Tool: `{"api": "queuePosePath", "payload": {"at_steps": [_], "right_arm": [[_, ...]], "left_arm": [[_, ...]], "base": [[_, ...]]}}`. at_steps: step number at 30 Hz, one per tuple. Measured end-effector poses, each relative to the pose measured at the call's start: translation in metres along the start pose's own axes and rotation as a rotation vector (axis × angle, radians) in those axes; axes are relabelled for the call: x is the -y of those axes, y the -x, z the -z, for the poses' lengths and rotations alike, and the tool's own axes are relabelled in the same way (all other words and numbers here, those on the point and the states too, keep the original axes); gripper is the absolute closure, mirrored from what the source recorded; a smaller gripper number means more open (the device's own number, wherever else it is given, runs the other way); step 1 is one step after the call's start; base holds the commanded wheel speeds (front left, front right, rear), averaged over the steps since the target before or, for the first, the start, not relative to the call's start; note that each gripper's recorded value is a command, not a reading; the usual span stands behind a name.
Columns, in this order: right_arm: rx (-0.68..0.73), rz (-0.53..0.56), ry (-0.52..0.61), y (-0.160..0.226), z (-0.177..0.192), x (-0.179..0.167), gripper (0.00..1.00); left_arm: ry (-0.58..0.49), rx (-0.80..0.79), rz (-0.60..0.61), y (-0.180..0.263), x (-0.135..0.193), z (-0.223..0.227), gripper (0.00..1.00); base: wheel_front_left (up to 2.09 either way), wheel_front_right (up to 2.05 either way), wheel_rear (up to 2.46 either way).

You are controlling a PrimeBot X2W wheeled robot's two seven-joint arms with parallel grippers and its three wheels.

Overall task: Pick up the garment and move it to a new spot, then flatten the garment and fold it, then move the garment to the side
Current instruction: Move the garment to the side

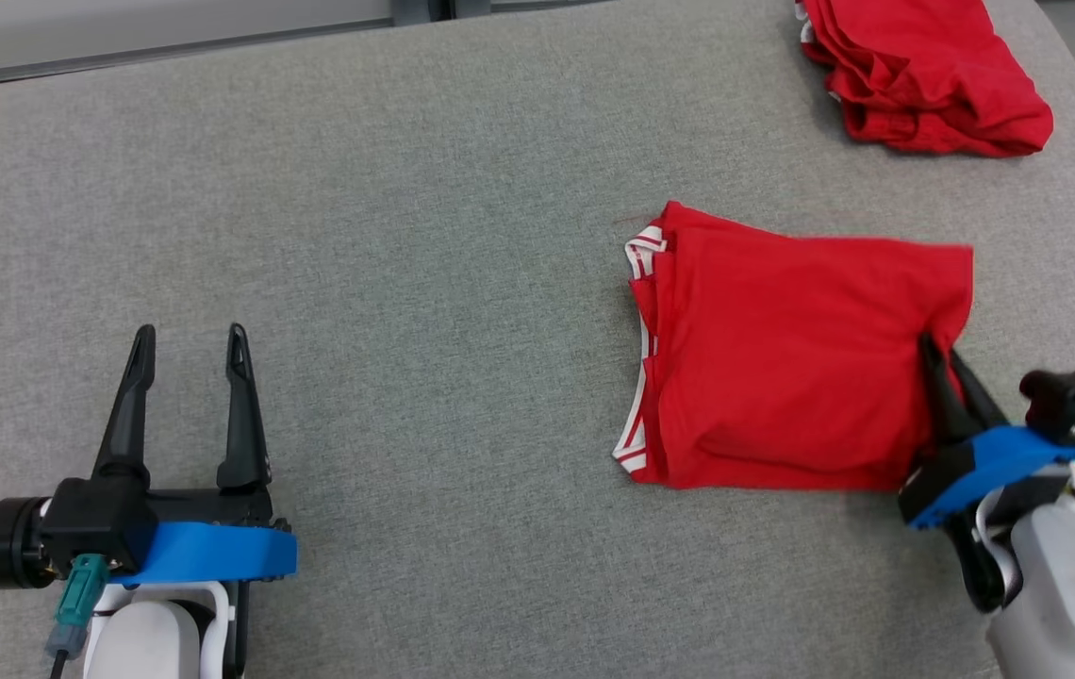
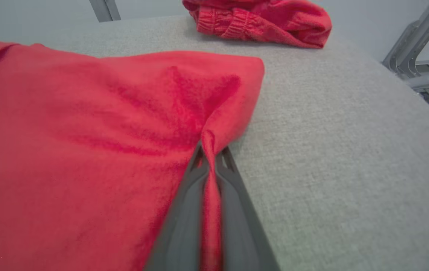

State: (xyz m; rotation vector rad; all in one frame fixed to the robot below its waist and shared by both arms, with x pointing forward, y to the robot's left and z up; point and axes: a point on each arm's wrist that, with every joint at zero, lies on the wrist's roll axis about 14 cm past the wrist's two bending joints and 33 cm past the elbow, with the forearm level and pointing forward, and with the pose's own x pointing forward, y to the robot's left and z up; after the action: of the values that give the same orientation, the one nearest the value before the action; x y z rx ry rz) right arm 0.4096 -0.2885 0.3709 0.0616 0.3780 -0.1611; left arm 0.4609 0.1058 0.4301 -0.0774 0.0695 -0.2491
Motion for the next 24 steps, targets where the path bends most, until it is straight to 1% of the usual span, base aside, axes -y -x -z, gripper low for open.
{"api": "queuePosePath", "payload": {"at_steps": [3, 6, 11, 16, 20, 24], "right_arm": [[0.102, -0.033, 0.029, -0.01, -0.033, -0.009, 1.0], [0.187, -0.072, 0.093, -0.019, -0.064, -0.019, 1.0], [0.266, -0.178, 0.188, -0.044, -0.099, -0.054, 1.0], [0.343, -0.25, 0.275, -0.079, -0.142, -0.081, 1.0], [0.343, -0.252, 0.324, -0.109, -0.164, -0.083, 1.0], [0.314, -0.221, 0.366, -0.137, -0.171, -0.068, 1.0]], "left_arm": [[-0.001, 0.0, 0.004, -0.004, 0.0, 0.001, 0.0], [-0.005, 0.012, 0.003, -0.008, -0.002, -0.001, 0.0], [-0.01, 0.017, -0.015, -0.009, -0.01, -0.003, 0.0], [-0.011, 0.017, -0.036, -0.011, -0.019, 0.0, 0.0], [-0.013, 0.012, -0.054, -0.014, -0.027, 0.005, 0.0], [-0.012, 0.001, -0.066, -0.018, -0.033, 0.015, 0.0]], "base": [[0.0, 0.0, 0.0], [0.0, 0.0, 0.0], [0.0, 0.0, 0.0], [0.0, 0.0, 0.0], [0.0, 0.0, 0.0], [0.0, 0.0, 0.0]]}}
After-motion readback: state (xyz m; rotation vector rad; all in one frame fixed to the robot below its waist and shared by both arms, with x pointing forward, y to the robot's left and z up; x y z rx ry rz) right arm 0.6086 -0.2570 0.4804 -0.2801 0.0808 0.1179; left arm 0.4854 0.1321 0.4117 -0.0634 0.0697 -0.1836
